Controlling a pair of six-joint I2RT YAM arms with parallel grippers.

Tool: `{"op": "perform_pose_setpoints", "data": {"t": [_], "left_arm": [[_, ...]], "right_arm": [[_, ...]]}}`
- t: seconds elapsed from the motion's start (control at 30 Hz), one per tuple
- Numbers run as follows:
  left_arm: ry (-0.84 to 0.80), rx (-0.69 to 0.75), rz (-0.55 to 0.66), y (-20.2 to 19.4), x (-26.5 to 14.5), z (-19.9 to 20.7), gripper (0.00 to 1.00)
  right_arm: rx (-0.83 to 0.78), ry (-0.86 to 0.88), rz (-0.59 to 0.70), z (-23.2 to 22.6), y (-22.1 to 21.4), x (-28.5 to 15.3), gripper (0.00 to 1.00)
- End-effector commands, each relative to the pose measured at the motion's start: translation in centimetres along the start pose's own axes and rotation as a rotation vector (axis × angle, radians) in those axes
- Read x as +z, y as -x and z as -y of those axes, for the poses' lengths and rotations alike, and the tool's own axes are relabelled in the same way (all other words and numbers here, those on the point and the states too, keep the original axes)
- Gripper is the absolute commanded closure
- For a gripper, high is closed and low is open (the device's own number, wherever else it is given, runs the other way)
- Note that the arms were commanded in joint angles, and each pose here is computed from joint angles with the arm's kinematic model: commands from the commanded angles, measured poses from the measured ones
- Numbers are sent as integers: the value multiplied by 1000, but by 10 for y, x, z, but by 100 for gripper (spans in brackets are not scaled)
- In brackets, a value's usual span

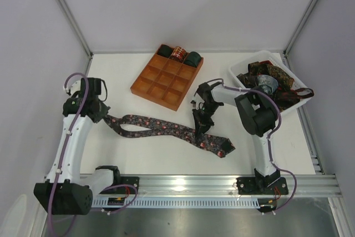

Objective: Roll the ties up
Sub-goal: Flatten the tie

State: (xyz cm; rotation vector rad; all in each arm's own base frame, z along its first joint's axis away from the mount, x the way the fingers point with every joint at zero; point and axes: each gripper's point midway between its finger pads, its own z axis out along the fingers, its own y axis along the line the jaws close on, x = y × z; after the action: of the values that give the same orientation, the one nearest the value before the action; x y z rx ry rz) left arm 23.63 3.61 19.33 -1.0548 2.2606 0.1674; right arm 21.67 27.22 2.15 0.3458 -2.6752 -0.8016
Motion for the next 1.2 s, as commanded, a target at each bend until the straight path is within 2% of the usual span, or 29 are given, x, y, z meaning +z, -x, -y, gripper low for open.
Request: {"op": "perform_pose_setpoints", "data": {"t": [0.0,0.03,0.07,0.13,0.2,0.23,0.33,0.37,0.4,0.5,0.53,0.57,0.6,0.67,0.77,0.83,0.87,1.0,1.17], "left_arm": [[111,-9,54,7,26,-15,90],[136,-5,59,6,31,-20,88],[163,-14,54,5,37,-25,80],[186,-18,49,1,47,-32,73],[207,-18,52,5,53,-39,59],[208,-11,54,9,52,-40,42],[215,35,81,22,44,-40,20],[214,36,91,26,41,-40,4],[212,36,90,28,37,-39,0],[179,53,76,21,34,-31,0],[161,58,67,18,34,-27,1],[143,69,55,14,35,-23,2],[127,81,42,9,37,-19,2],[56,96,-12,-3,39,-6,6],[-25,132,-40,-9,38,8,16],[-84,149,-66,-16,40,20,16],[-96,153,-80,-20,43,23,17],[-108,148,-111,-31,50,25,17],[-135,159,-126,-33,54,32,21]], "right_arm": [[-31,-130,12,23,-6,-22,87],[-32,-178,35,30,-4,-27,83],[-18,-202,59,33,-5,-32,72],[-21,-290,148,39,1,-50,64],[-13,-359,207,45,1,-64,55],[-27,-424,282,47,2,-83,50],[-56,-494,403,44,6,-104,45],[-68,-495,449,38,7,-114,46],[-94,-489,476,30,10,-113,46],[-128,-411,501,9,16,-96,53],[-127,-368,473,5,13,-83,71],[-96,-342,466,1,12,-74,79],[-92,-312,469,-2,19,-63,83],[-52,-290,473,1,19,-40,86],[19,-296,490,18,16,-25,83],[77,-344,507,43,9,-17,81],[107,-384,518,55,6,-18,76],[227,-486,495,103,-20,-16,69],[222,-577,498,124,-37,-41,56]]}}
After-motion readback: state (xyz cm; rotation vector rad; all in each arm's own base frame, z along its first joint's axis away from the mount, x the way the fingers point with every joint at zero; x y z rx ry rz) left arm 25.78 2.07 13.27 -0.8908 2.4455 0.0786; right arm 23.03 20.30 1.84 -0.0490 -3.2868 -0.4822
